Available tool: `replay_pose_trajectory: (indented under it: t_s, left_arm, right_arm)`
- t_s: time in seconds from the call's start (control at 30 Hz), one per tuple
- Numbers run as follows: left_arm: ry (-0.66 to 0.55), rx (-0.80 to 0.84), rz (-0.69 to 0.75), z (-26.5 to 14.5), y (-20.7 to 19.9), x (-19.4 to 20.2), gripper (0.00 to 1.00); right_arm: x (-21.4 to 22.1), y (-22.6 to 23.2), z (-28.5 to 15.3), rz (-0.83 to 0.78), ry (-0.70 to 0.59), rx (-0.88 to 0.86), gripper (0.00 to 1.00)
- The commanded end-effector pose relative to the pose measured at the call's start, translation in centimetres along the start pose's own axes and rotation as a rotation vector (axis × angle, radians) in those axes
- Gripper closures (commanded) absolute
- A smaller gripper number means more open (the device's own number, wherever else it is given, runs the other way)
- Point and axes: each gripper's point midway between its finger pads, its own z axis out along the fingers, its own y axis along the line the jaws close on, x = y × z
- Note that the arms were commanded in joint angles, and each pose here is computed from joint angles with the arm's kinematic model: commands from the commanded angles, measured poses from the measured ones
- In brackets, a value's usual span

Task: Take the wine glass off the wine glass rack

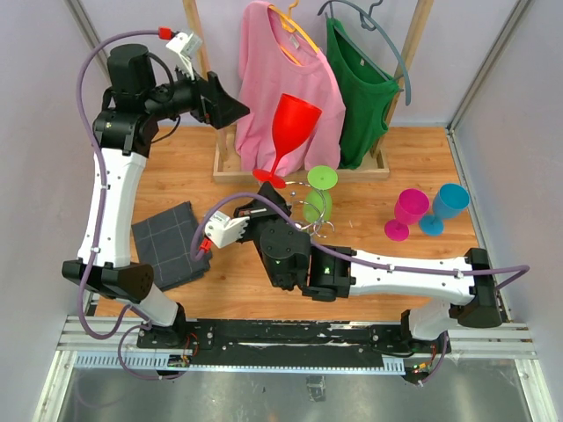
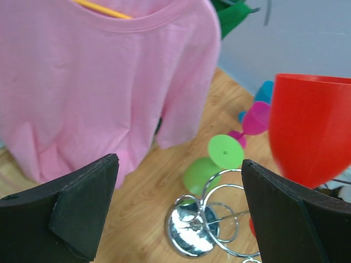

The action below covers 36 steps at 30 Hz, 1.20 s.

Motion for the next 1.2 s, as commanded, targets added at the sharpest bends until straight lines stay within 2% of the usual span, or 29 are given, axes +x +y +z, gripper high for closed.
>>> replay_pose_trajectory:
  t_s: [0.0, 0.17, 0.27, 0.47, 0.7, 1.07, 1.17]
  left_arm:
    - [-0.040, 0.209, -0.010, -0.9, -4.2, -2.1, 0.01]
    - [-0.015, 0.376, -0.039, -1.9, -7.1, -1.9, 0.01]
    - [-0.011, 0.421, -0.030, -2.4, -8.0, -1.9, 0.01]
    - [0.010, 0.480, -0.049, -1.7, -9.0, -1.4, 0.01]
    - [0.040, 0.564, -0.044, -0.1, -11.9, -0.8, 0.01]
    - [0.073, 0.623, -0.039, 2.3, -14.1, 0.3, 0.02]
    - [0.085, 0.649, -0.038, 2.7, -15.0, 0.7, 0.07]
  right_arm:
    - [-0.5, -1.1, -0.5, 0.043, -0.001, 0.048, 0.99]
    - [-0.5, -0.9, -0.6, 0.048, -0.004, 0.050, 0.99]
    - [-0.8, -0.9, -0.5, 0.048, -0.008, 0.055, 0.99]
    - [-1.7, -0.4, -0.5, 0.026, -0.026, 0.055, 0.99]
    - [-2.1, -0.5, -0.7, 0.029, -0.033, 0.059, 0.99]
    - [-3.4, 0.8, -0.6, 0.009, -0.058, 0.042, 0.99]
    - [-3.5, 0.9, -0.6, 0.005, -0.058, 0.043, 0.99]
